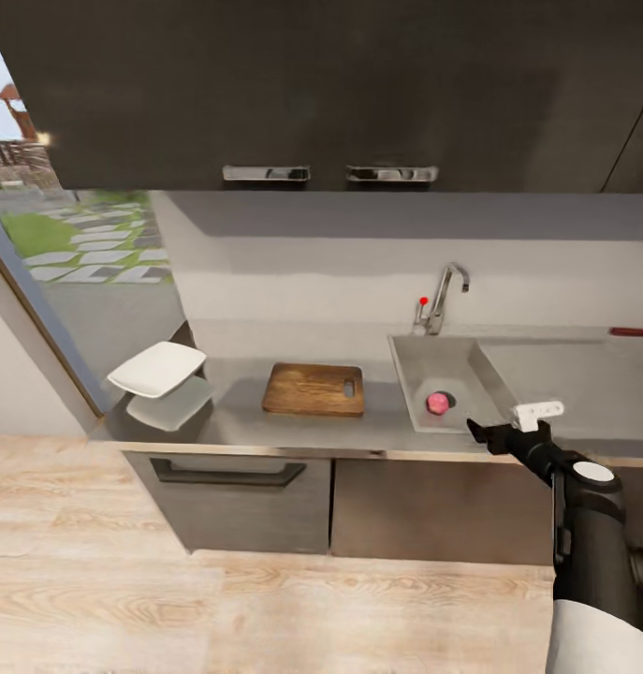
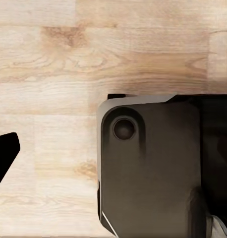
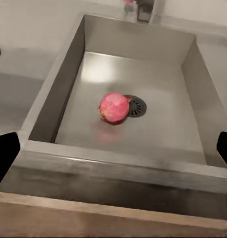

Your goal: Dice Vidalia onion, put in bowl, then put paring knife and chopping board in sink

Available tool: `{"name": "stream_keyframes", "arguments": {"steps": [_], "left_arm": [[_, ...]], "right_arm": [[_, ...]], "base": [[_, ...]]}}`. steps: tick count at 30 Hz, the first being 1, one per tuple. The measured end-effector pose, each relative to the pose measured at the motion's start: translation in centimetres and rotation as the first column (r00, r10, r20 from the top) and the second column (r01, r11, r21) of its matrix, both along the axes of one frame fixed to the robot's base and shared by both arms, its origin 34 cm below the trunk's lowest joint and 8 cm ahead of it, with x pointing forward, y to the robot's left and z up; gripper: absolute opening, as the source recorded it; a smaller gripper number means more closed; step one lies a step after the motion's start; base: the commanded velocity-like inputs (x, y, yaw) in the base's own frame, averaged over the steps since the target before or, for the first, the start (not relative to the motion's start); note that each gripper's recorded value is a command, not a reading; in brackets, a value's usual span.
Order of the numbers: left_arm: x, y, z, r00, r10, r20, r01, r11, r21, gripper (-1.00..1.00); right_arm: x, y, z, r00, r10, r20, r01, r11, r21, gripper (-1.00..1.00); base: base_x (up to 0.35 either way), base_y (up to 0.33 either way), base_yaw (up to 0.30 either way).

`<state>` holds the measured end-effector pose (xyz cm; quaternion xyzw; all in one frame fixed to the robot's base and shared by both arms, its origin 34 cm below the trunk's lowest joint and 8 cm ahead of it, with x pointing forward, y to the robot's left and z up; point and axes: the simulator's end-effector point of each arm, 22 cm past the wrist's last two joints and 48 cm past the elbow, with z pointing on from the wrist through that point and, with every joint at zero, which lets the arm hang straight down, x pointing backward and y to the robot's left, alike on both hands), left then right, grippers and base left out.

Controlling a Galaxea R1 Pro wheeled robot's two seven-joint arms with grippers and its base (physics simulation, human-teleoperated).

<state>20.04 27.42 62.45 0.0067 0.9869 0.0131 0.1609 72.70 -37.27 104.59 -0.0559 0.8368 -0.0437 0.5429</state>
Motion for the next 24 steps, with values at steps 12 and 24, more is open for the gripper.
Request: {"name": "stream_keyframes", "arguments": {"steps": [12, 24], "left_arm": [[0.0, 0.0, 0.0, 1.000, -0.001, 0.000, 0.001, 1.000, 0.000, 1.00], [0.0, 0.1, 0.0, 1.000, 0.001, 0.002, -0.001, 1.000, 0.002, 1.00]], "right_arm": [[-4.8, 1.7, -4.6, 0.994, 0.105, -0.023, -0.104, 0.993, 0.053, 1.00], [-14.9, -1.9, -19.2, 0.971, 0.017, -0.237, 0.011, 0.993, 0.118, 1.00]], "base": [[-0.333, 0.000, 0.000], [-0.095, 0.000, 0.000]]}}
